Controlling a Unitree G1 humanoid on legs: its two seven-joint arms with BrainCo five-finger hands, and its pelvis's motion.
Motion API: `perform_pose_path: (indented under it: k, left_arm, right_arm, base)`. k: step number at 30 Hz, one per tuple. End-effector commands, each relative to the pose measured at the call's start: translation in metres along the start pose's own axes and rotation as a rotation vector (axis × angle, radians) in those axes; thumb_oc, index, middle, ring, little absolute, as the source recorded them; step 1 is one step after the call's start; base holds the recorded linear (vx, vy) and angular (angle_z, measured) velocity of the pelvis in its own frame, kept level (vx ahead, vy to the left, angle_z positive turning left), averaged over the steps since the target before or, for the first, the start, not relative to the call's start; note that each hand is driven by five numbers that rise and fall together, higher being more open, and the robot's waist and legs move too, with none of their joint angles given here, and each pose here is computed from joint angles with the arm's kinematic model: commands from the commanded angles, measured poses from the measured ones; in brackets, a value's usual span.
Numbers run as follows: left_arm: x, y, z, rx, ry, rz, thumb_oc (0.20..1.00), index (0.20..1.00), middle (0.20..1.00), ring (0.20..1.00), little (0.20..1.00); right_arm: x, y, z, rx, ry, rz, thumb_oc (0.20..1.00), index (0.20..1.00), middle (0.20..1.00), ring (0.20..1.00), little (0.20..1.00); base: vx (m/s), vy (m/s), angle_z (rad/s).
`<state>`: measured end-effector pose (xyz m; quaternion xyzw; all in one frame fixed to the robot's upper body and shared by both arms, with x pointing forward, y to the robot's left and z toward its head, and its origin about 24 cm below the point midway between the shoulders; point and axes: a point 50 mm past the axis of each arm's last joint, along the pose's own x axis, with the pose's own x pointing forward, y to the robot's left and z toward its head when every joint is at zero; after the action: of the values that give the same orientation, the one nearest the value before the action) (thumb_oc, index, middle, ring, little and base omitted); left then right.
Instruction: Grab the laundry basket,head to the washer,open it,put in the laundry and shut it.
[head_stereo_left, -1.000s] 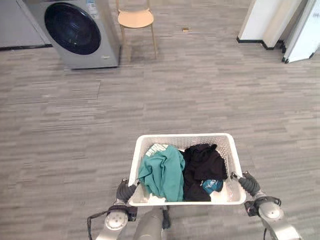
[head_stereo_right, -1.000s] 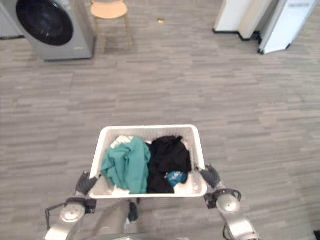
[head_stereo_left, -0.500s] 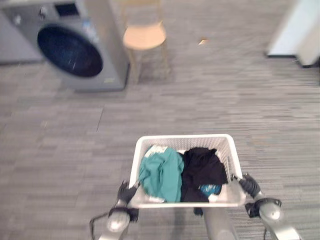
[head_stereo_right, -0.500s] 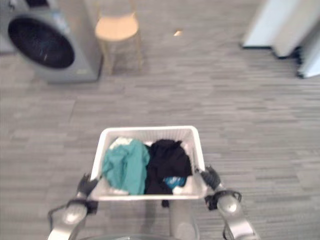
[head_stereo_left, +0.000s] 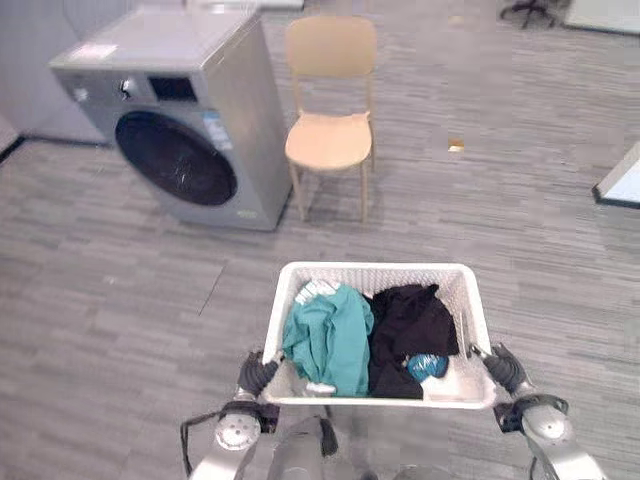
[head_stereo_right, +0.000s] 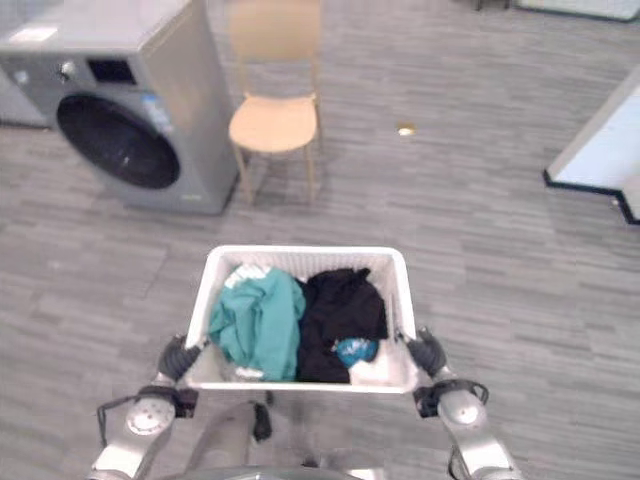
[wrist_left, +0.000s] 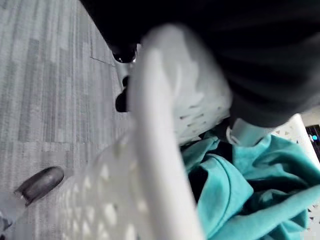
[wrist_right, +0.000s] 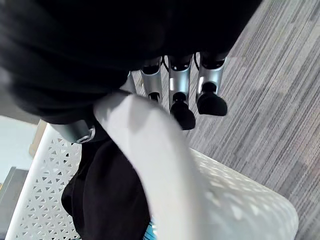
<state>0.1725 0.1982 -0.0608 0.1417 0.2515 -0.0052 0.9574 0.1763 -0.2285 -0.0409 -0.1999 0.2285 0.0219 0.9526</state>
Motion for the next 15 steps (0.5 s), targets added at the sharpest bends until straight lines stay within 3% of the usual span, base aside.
perform_pose_path:
  k: [1, 5, 12, 15]
  left_arm:
    - [0.012, 0.015, 0.057, -0.068, -0.259, 0.016, 0.2, 0.2, 0.2, 0.2, 0.2]
    - [0.013, 0.015, 0.057, -0.049, -0.255, -0.001, 0.2, 0.2, 0.2, 0.2, 0.2]
    - [0.016, 0.024, 0.061, -0.008, -0.268, 0.025, 0.2, 0.2, 0.2, 0.2, 0.2]
    - [0.016, 0.025, 0.063, -0.01, -0.274, 0.028, 0.2, 0.2, 0.2, 0.2, 0.2]
  right_arm:
    - [0.012, -0.033, 0.064, 0.082, -0.305, -0.096, 0.2, 0.2, 0.2, 0.2, 0.2]
    - [0.013, -0.026, 0.063, 0.085, -0.294, -0.081, 0.2, 0.2, 0.2, 0.2, 0.2]
    - [0.022, -0.01, 0.081, 0.07, -0.354, -0.014, 0.2, 0.2, 0.2, 0.2, 0.2]
    - [0.023, -0.011, 0.081, 0.075, -0.349, -0.012, 0.2, 0.2, 0.2, 0.2, 0.2]
  base:
    - [0.34, 0.146, -1.18]
    - [0.51, 0.253, -0.48]
    - [0.36, 0.286, 0.13]
    - [0.2, 0.07, -0.07]
